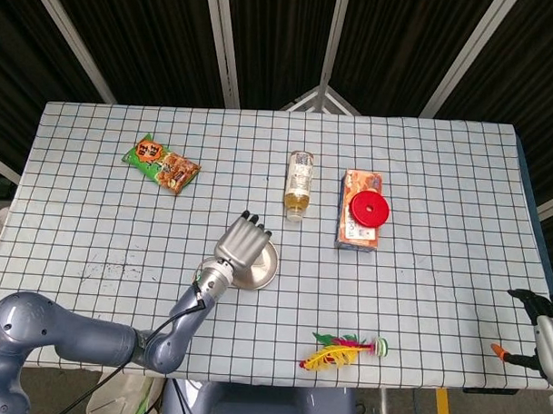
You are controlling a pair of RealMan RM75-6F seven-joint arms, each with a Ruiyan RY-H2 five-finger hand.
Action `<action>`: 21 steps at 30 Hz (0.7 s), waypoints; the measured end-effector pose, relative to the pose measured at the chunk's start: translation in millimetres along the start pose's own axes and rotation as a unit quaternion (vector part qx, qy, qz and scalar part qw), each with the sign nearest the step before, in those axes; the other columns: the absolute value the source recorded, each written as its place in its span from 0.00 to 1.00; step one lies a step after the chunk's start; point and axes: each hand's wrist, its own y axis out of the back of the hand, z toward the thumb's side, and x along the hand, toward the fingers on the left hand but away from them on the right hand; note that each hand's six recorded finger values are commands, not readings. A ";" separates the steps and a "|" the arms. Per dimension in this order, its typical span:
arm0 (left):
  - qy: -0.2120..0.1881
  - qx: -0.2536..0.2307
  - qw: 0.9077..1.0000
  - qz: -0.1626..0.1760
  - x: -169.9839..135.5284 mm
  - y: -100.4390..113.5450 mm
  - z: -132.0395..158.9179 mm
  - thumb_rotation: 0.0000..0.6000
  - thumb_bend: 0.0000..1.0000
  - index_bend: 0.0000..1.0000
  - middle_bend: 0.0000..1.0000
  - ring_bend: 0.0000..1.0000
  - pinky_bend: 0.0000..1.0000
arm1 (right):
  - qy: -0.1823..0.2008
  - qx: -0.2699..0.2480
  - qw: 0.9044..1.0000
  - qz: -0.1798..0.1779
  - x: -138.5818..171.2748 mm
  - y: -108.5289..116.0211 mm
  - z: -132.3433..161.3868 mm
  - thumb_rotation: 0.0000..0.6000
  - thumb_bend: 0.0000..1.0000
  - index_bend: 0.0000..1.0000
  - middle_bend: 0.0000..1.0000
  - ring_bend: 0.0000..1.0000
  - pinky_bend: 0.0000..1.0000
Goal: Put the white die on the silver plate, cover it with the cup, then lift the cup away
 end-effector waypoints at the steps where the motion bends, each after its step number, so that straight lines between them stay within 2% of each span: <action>1: -0.003 -0.004 1.000 0.000 -0.1 -0.8 1.4 1.00 0.56 0.49 0.38 0.22 0.21 | 0.000 0.000 1.000 0.000 0.0 -0.1 0.4 1.00 0.10 0.21 0.19 0.15 0.00; 4: -0.014 -0.022 1.000 -0.001 -0.6 -2.1 4.9 1.00 0.56 0.49 0.38 0.22 0.21 | 0.000 0.001 1.000 0.000 -0.1 -0.4 0.5 1.00 0.10 0.21 0.19 0.15 0.00; 8: -0.035 -0.069 0.997 -0.009 -2.4 -6.2 10.3 1.00 0.56 0.49 0.38 0.22 0.21 | -0.001 0.001 1.000 0.003 0.1 -1.0 0.2 1.00 0.10 0.21 0.19 0.15 0.00; 14: -0.056 -0.120 0.990 -0.050 -10.1 -13.8 13.2 1.00 0.56 0.49 0.38 0.22 0.20 | 0.000 0.001 1.000 0.002 -0.2 -0.4 1.4 1.00 0.10 0.21 0.19 0.15 0.00; 18: -0.062 -0.164 0.981 -0.087 -16.9 -17.1 11.9 1.00 0.56 0.49 0.38 0.22 0.19 | 0.001 0.001 1.000 0.001 0.2 0.3 2.1 1.00 0.10 0.21 0.19 0.15 0.00; 21: -0.061 -0.179 0.976 -0.111 -20.8 -18.7 6.0 1.00 0.56 0.49 0.38 0.22 0.19 | 0.001 0.000 1.000 0.001 0.7 0.4 2.2 1.00 0.10 0.21 0.19 0.15 0.00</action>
